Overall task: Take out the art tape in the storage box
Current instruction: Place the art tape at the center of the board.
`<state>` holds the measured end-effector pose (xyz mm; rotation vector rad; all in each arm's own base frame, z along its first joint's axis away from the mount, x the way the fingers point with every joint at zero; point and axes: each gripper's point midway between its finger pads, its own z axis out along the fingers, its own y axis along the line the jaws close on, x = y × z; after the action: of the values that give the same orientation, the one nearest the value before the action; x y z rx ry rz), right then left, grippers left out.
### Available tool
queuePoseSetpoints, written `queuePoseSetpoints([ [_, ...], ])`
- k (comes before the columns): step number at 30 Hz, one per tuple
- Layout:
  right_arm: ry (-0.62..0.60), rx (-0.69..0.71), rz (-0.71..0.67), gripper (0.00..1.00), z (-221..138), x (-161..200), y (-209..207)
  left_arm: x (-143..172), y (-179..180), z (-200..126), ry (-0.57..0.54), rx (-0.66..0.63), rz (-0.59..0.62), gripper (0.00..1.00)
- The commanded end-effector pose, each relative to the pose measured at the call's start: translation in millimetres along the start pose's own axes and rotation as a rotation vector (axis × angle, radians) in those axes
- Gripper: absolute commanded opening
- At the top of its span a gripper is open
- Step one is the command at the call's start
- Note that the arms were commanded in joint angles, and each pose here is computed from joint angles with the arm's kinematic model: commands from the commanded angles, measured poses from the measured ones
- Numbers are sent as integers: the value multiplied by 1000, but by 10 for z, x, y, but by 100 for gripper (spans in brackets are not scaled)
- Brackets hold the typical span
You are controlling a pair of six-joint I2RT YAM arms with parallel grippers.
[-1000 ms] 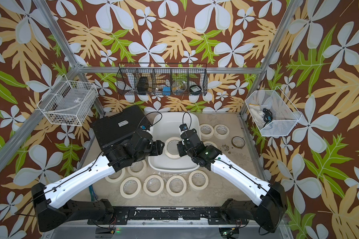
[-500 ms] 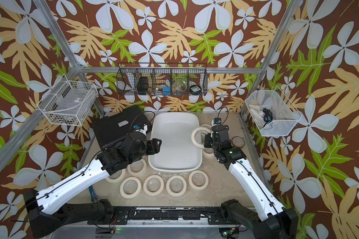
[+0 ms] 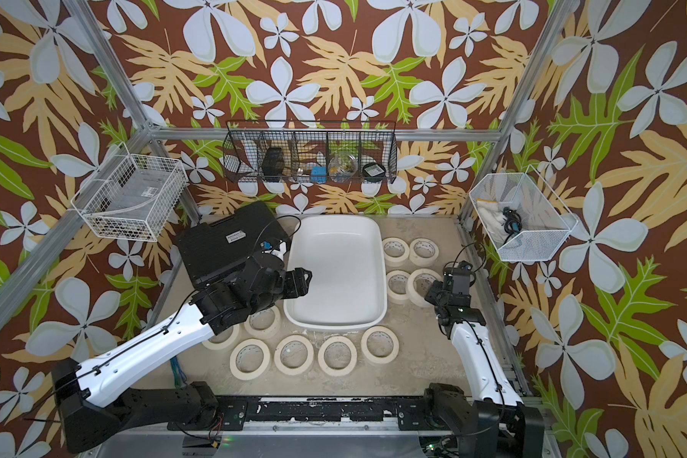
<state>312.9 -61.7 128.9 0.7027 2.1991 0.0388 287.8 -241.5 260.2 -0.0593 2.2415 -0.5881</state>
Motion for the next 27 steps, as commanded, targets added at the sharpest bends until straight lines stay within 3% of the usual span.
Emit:
queuePoseSetpoints([
  [1,-117,-5,67,0,32,-184,-23,-36,-3,-21,-17,2,4,75],
  [9,-164,221,140,0,94,28,-538,-38,27,-36,-23,-7,4,75],
  [18,-112,193,176,0,257,204,-514,-16,30,-13,-15,-9,2,75],
  [27,-78,299,112,0,363,192,-640,10,32,3,-7,-8,3,75],
])
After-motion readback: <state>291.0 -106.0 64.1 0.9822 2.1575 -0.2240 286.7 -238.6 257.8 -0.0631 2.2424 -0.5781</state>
